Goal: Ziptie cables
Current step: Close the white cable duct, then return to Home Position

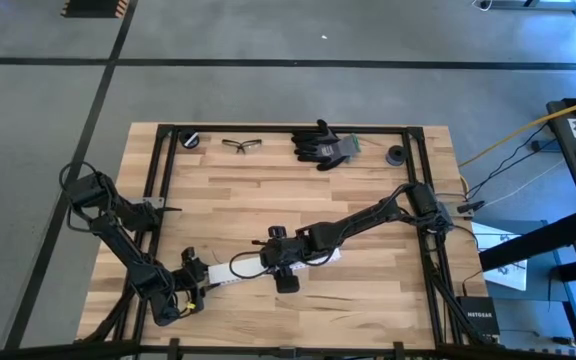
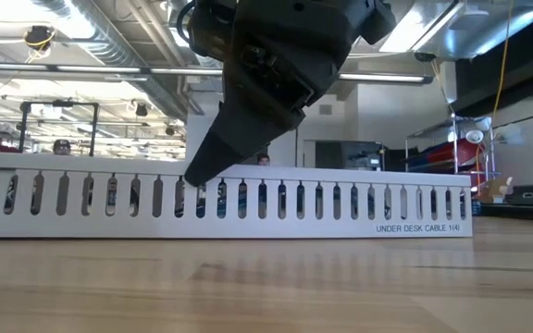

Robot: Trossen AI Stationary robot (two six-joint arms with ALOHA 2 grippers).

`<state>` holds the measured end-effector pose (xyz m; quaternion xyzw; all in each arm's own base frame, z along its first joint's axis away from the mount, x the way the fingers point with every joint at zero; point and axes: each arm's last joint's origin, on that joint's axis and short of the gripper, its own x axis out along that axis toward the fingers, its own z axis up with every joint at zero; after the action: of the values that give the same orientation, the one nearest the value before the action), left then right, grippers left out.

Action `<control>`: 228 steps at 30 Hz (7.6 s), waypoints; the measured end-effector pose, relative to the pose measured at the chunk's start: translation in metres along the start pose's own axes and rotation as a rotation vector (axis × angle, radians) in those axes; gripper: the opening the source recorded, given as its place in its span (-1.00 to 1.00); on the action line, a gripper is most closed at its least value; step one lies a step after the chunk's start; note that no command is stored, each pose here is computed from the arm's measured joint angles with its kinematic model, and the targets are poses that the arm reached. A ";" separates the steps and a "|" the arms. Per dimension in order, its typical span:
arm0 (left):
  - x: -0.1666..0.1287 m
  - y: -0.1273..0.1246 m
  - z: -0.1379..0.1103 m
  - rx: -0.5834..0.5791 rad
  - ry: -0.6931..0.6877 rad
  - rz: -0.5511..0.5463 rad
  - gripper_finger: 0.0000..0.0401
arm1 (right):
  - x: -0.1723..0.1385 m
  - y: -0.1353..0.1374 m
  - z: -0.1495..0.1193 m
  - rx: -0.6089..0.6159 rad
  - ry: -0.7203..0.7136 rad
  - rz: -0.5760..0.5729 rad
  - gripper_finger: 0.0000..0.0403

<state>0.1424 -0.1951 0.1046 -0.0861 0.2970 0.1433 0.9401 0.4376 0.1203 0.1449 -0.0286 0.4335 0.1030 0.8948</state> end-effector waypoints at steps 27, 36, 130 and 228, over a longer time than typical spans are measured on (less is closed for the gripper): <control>0.004 0.001 0.003 0.005 -0.012 0.017 0.02 | -0.007 -0.008 0.005 0.130 0.043 0.065 0.72; 0.003 0.001 0.002 0.005 0.007 0.008 0.07 | -0.040 -0.007 0.026 0.066 -0.004 0.009 0.76; -0.041 0.106 0.153 0.058 -0.115 0.025 0.56 | -0.184 -0.032 -0.056 0.210 -0.350 -0.264 0.77; -0.033 0.201 0.077 0.003 -0.512 -0.233 0.57 | -0.242 -0.045 -0.265 0.083 -0.918 -0.214 0.77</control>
<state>0.0931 0.0062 0.1710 -0.0793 0.0383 0.0506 0.9948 0.0975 0.0005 0.1671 0.0114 -0.0085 -0.0051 0.9999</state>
